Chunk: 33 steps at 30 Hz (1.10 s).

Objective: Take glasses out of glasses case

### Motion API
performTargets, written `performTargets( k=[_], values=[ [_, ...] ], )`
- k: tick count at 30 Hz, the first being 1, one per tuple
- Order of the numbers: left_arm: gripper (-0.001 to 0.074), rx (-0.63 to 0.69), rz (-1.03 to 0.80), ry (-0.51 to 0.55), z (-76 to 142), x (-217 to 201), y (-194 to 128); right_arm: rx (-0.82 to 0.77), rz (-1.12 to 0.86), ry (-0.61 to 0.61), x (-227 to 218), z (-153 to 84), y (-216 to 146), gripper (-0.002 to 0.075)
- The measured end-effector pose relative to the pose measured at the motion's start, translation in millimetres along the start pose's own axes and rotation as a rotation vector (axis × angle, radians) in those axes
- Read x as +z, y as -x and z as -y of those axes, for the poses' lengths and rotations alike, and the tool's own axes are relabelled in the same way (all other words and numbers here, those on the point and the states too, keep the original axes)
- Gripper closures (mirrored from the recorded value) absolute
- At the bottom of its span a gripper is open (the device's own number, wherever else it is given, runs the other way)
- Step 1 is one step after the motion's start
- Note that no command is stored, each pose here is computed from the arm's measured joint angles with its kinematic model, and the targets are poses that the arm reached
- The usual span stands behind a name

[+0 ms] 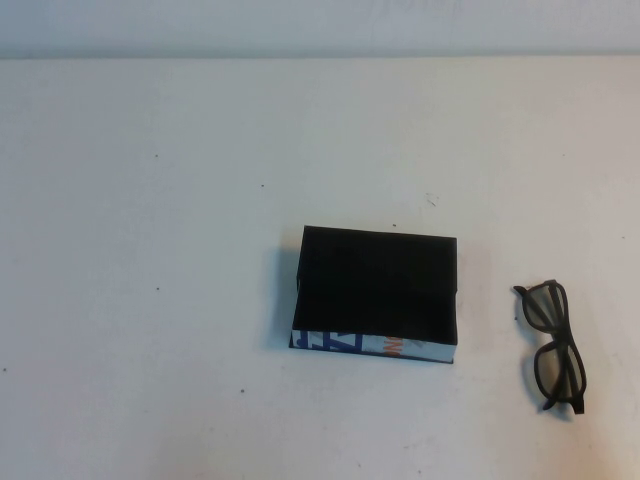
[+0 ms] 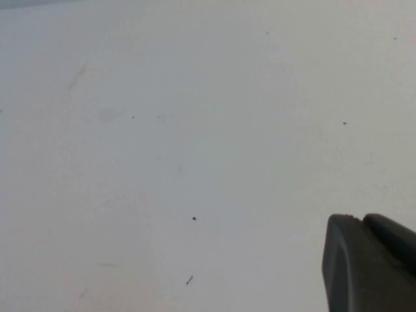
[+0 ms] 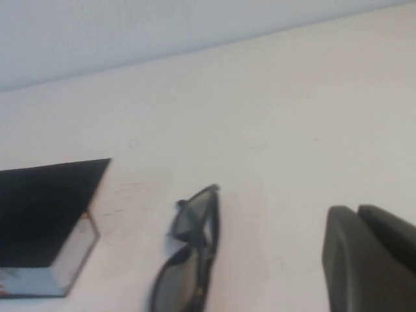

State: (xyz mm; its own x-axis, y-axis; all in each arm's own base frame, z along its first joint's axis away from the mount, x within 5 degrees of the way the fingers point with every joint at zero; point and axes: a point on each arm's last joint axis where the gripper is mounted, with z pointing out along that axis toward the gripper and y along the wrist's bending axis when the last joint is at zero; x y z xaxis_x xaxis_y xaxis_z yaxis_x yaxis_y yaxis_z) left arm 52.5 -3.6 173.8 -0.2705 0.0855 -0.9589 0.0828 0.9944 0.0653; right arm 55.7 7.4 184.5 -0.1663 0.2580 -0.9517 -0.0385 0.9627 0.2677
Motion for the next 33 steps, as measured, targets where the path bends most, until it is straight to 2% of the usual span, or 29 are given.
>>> performTargets(
  k=[4,9,33],
  values=[
    [0.0741,0.000,0.000,0.000,0.0,0.0,0.0,-0.151,0.012,-0.118,-0.3,7.9,1.2,0.0743],
    [0.0741,0.000,0.000,0.000,0.0,0.0,0.0,-0.254,0.005,-0.149,-0.6,10.5,1.4,0.0743],
    [0.0741,0.000,0.000,0.000,0.0,0.0,0.0,-0.281,-0.074,-0.099,-0.6,8.9,-5.6,0.0743]
  ],
)
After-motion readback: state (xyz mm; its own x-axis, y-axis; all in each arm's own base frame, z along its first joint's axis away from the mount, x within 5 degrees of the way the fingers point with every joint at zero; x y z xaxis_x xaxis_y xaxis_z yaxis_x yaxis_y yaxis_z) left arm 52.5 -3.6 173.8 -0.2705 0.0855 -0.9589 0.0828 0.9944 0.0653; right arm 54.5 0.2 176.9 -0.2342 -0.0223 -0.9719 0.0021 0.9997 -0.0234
